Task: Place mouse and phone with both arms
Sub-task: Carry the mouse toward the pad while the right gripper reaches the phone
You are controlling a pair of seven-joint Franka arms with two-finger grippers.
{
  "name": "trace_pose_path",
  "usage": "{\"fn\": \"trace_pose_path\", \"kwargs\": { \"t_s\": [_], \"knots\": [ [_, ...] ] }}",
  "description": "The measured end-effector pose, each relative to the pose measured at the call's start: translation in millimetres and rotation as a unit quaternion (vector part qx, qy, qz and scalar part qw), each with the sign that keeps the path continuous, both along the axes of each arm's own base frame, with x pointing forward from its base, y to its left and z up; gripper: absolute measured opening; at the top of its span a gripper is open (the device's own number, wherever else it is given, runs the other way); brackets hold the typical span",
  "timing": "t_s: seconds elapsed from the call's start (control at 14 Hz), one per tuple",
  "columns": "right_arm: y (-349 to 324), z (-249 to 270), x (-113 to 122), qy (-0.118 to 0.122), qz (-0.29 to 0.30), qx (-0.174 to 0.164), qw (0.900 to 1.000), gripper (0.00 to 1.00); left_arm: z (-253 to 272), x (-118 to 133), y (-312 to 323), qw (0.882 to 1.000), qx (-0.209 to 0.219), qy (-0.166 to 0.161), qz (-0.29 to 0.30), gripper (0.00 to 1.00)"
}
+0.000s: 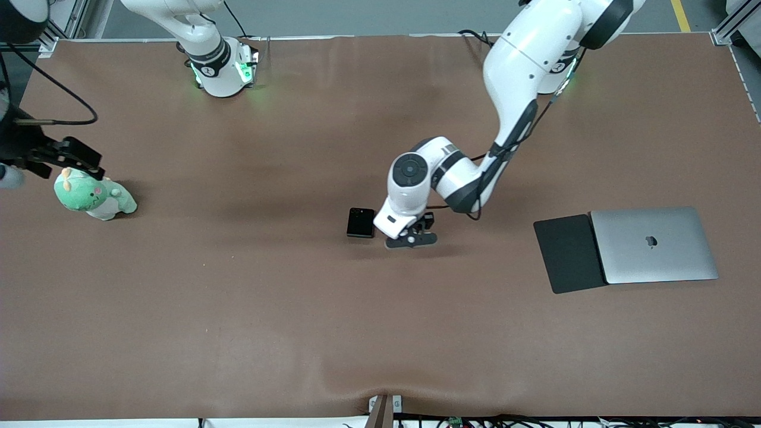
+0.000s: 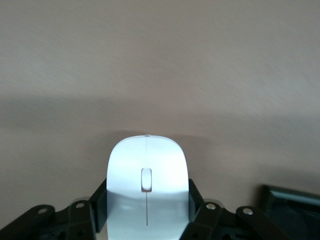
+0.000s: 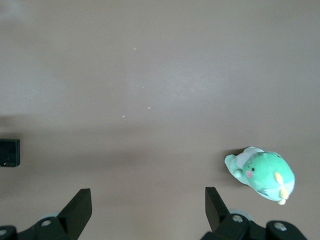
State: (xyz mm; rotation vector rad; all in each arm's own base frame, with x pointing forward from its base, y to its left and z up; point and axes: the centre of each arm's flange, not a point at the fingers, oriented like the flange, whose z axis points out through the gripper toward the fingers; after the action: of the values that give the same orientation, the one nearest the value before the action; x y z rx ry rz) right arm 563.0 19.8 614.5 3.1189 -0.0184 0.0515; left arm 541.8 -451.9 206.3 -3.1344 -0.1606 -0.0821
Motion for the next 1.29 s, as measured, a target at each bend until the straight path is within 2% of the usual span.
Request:
{"fn": "trace_pose_path", "kwargs": {
  "t_s": [0.36,0.71,1.0,1.29],
  "knots": [
    [73.1,-24.1,7.5,0.011,0.045,0.000,0.999,1.00,30.8,43.4,88.3,1.000,0.008,-0.008,0.008,0.61],
    [194.9,-74.3,7.2,0.017,0.053,0.006,0.998,1.00,34.0,78.2,192.7,1.000,0.022,0.002,-0.006,0.61],
    [279.8,-144.2,5.5,0.022,0.050,0.005,0.998,1.00,29.9,95.5,261.2,0.999,0.027,0.012,-0.014,0.61],
    [353.5,-239.8,-2.7,0.025,0.075,0.003,0.997,1.00,29.6,111.4,332.1,0.999,0.029,0.016,-0.017,0.61]
  ]
}}
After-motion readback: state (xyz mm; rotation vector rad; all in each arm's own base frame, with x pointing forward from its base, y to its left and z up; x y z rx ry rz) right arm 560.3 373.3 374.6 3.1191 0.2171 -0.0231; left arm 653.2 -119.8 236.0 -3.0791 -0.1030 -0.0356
